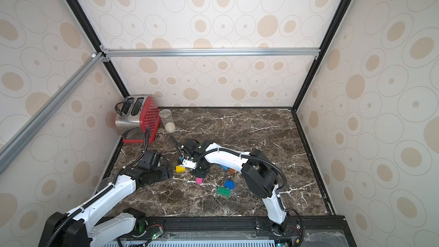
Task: Assemble a heart with lego
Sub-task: Assemble the lego brick with the lego brick.
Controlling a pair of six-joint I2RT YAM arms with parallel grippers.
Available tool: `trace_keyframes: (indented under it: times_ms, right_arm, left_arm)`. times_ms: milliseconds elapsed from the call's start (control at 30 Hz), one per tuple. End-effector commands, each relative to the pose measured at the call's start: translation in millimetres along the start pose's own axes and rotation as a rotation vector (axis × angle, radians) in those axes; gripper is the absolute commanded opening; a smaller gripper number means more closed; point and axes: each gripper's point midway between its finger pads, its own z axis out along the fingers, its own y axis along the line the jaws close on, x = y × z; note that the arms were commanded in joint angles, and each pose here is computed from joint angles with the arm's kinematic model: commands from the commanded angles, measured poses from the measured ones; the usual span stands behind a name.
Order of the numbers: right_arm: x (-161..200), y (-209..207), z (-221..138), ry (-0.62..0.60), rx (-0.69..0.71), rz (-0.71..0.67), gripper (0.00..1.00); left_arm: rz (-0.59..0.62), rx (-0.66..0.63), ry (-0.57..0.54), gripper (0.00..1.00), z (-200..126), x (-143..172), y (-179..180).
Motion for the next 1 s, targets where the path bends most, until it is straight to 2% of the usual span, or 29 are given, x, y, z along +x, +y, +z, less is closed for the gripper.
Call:
trace_keyframes:
  times_ms: [0,367,633,967]
  right_arm:
    - [6.0,12.5,-7.5,0.029,-0.045,-0.042,0.23]
    - [6.7,11.0,10.8,0.038,-0.020,-0.023,0.23]
    - [11.1,13.6,20.2,0.054,-0.032,-0.026,0.22]
    - [15.2,18.7,26.6,0.077,-0.052,-0.030,0.22]
  left_arm:
    - [-0.010,0.008,-0.010,0.83,-2.8,-0.7,0.9]
    - [-0.013,0.016,-0.003,0.84,-1.7,1.3,0.0]
    - [-0.057,-0.056,-0.022,0.84,-4.5,2.0,16.7]
    - [-0.072,-0.051,-0.030,0.84,-4.4,1.9,19.3]
